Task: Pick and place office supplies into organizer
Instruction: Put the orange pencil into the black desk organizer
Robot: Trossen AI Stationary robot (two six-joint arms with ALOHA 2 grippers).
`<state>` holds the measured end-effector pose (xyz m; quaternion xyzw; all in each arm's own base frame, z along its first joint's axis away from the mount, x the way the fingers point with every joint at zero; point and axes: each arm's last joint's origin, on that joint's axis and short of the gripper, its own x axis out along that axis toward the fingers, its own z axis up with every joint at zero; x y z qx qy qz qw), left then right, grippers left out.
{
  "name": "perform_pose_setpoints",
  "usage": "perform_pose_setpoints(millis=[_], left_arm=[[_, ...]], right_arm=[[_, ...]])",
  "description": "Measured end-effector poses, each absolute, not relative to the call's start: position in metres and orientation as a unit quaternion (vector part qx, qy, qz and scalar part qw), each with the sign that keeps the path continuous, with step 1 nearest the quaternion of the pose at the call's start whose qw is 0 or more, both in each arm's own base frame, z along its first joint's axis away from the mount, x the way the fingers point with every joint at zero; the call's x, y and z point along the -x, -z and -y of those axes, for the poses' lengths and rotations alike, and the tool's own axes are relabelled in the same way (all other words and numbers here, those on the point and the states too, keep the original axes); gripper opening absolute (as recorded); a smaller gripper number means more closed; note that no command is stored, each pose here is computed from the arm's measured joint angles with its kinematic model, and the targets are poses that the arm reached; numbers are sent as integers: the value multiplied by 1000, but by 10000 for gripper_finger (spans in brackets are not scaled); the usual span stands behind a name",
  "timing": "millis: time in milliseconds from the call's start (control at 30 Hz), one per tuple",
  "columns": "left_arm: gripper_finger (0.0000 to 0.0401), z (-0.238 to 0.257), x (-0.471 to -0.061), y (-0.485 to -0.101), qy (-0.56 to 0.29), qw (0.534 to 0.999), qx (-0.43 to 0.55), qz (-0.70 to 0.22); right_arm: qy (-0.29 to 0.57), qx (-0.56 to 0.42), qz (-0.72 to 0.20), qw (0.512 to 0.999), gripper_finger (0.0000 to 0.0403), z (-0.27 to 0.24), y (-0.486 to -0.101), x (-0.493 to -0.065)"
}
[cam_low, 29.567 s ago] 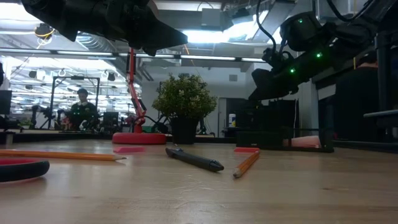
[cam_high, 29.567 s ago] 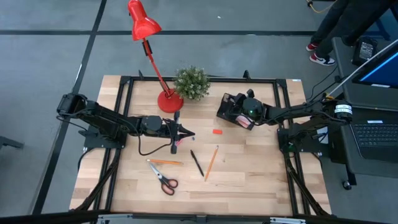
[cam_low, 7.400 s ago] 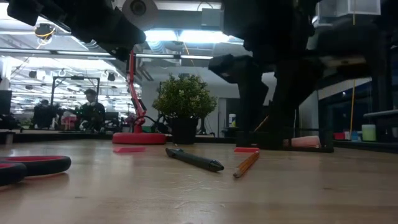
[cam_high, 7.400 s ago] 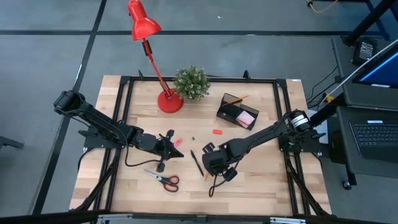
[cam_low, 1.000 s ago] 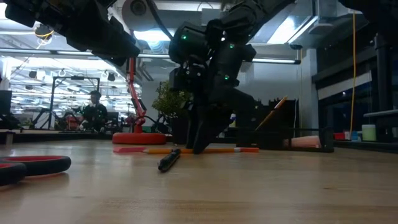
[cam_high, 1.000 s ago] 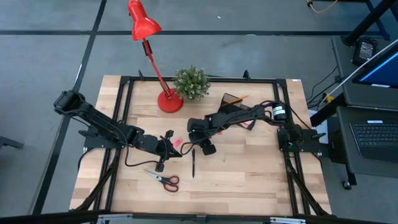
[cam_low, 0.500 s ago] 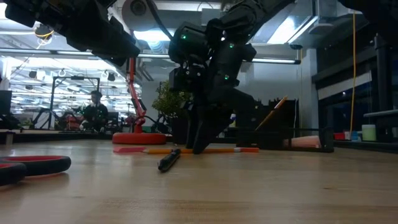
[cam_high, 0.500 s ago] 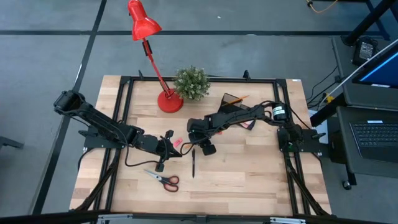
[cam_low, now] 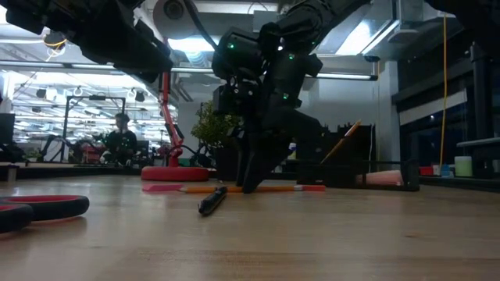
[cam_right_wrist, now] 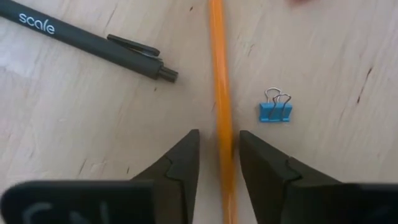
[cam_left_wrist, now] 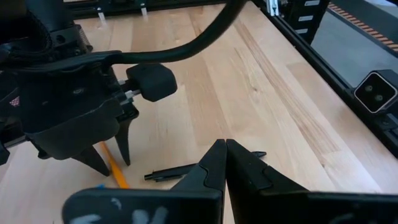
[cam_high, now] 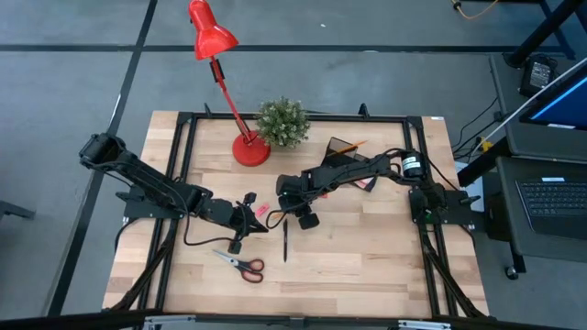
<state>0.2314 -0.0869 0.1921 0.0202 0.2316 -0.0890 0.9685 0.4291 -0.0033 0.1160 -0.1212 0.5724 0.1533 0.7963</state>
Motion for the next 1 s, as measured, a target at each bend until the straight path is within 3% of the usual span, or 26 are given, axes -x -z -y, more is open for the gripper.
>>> perform_pose_setpoints(millis=[1000], left_arm=[[3,90,-231,-193,96,969,-21,-229]], right_arm=[[-130,93,-580,799,28,4,-116,-429]])
